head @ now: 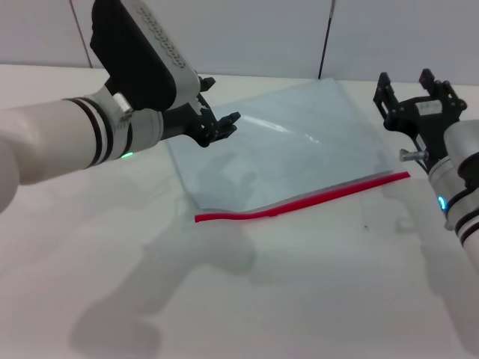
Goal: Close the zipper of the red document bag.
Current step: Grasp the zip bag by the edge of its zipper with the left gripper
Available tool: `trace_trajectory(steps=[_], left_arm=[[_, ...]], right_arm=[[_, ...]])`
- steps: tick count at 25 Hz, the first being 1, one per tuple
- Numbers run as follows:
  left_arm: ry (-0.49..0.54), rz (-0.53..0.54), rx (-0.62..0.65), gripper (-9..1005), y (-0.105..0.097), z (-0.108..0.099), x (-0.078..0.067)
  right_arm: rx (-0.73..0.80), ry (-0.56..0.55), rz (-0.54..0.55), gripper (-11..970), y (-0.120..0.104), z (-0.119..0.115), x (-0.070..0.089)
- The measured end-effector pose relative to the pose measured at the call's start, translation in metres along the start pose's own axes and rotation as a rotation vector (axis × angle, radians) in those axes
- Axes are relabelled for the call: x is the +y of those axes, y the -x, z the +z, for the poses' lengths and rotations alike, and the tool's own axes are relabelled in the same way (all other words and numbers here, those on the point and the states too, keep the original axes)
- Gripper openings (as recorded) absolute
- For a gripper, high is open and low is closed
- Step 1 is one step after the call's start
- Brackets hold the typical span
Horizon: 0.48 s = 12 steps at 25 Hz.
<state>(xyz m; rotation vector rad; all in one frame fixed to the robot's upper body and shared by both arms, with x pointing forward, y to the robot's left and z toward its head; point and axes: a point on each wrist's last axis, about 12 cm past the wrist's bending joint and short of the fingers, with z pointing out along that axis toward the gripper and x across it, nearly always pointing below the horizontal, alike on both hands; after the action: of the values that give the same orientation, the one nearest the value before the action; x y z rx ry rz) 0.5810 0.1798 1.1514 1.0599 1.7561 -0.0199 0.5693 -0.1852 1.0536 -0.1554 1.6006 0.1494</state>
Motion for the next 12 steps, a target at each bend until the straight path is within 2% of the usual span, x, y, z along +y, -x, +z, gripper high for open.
trace_trajectory(steps=[8,12], left_arm=[[-0.014,0.083,0.025,660,0.005,-0.008,-0.004],[-0.083,0.115,0.083,660,0.012,-0.004,-0.011]], right_arm=[[-0.020,0.006,0.014,671,0.002,-0.003,0.004],[-0.017,-0.008,0.021,669,0.001,-0.005,0.001]])
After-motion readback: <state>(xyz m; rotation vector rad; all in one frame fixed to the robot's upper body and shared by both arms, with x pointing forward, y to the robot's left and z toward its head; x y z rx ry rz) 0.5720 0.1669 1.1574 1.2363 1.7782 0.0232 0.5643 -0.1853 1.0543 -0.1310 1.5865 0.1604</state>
